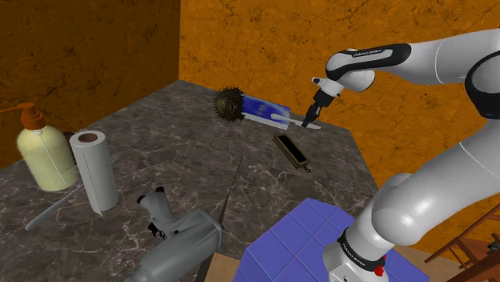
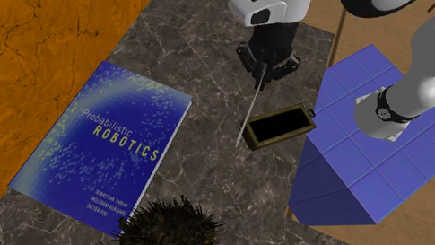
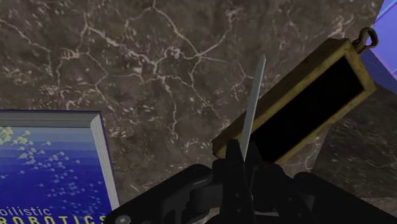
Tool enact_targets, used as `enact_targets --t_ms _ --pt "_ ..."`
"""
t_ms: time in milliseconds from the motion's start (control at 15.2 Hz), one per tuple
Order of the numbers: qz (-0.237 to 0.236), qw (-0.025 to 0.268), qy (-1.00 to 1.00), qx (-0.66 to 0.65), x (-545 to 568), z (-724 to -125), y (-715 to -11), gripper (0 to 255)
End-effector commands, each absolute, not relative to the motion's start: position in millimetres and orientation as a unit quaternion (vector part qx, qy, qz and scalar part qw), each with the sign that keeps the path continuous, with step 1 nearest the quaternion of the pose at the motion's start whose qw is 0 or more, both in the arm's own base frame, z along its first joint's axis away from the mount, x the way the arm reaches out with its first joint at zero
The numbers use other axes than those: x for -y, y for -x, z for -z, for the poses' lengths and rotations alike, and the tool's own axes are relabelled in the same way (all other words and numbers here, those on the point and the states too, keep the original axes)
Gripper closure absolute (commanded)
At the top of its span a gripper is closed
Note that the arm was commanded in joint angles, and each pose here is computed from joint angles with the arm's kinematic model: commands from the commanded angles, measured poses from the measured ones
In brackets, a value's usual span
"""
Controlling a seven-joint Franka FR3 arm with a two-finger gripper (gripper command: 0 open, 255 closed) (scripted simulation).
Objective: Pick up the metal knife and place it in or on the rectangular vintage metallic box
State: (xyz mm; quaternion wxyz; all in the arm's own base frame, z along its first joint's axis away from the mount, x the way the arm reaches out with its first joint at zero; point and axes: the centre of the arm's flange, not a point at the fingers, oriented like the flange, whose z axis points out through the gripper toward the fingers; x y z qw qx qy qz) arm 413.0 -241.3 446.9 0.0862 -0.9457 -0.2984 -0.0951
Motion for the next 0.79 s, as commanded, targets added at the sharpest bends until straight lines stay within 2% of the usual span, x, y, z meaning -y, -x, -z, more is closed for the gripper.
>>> enact_targets --t_ms 0,330,726 --pt "0.095 0.085 0.946 0.299 223 -448 -394 255" --pt "0.095 0.085 0.946 0.299 178 -449 -345 255" --pt "0.095 0.085 0.946 0.299 178 -423 -344 255"
